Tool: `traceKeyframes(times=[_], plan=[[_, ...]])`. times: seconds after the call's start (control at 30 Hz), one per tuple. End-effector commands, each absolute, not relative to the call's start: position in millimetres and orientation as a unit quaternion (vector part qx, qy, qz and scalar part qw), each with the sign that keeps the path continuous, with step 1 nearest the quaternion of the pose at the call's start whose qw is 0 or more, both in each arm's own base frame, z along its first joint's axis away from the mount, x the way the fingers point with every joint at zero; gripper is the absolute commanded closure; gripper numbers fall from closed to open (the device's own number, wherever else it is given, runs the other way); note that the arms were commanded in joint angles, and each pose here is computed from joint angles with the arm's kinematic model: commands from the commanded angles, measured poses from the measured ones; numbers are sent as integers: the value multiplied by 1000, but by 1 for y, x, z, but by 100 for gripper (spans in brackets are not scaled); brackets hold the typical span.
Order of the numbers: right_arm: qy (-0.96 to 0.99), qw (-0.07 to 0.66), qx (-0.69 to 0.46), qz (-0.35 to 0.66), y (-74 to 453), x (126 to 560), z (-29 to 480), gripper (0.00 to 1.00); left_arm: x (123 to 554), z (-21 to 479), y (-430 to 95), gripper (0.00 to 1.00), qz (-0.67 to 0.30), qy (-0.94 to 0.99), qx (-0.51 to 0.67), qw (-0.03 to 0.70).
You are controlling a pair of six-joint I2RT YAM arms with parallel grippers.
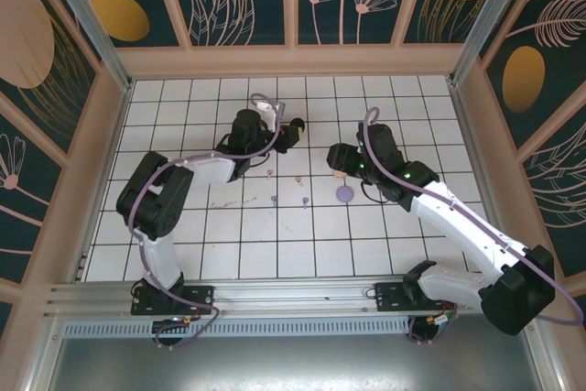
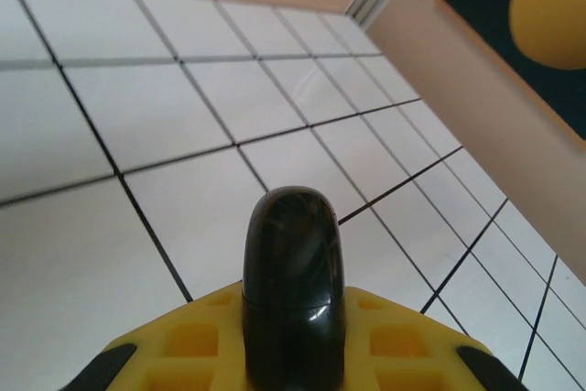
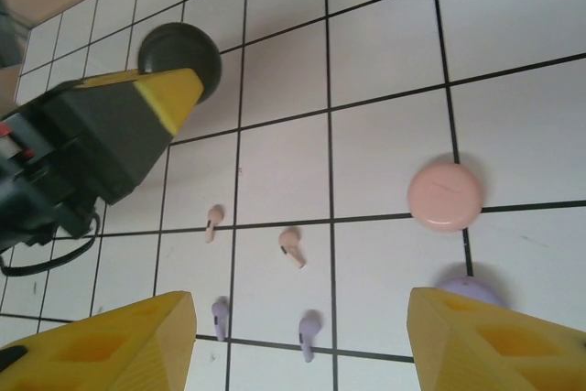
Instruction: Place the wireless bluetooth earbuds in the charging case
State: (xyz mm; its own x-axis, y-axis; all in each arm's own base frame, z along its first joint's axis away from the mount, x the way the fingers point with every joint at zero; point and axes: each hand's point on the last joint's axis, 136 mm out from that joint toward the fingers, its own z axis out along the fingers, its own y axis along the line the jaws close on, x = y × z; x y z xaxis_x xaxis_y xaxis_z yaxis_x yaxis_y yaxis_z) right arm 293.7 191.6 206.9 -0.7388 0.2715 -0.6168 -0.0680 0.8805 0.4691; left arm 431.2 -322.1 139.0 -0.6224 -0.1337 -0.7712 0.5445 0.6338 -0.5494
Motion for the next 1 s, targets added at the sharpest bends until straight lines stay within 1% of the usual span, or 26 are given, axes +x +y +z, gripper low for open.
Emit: traceKeyframes(times=[0.0,0.17,0.3,0.57,0.77,0.83,0.97], plan=[[890,378,75,243,185,299,212,36,443,115,-331,100,-423,835,69,346],[887,382,75,247,184,298,213,36,467,83,-330,100,-381,873,12,303],[887,384,70,248,183,298,217,36,476,59,-332,100,-367,891,-18,268],[883,394,63,248,181,296,226,36,485,32,-331,100,-336,909,-29,245],[879,401,63,250,180,297,233,35,491,23,-318,87,-295,922,-38,248],[878,402,61,251,180,297,235,35,491,19,-313,79,-281,927,-37,245],[876,406,58,254,181,298,241,33,491,14,-301,69,-261,933,-34,245]])
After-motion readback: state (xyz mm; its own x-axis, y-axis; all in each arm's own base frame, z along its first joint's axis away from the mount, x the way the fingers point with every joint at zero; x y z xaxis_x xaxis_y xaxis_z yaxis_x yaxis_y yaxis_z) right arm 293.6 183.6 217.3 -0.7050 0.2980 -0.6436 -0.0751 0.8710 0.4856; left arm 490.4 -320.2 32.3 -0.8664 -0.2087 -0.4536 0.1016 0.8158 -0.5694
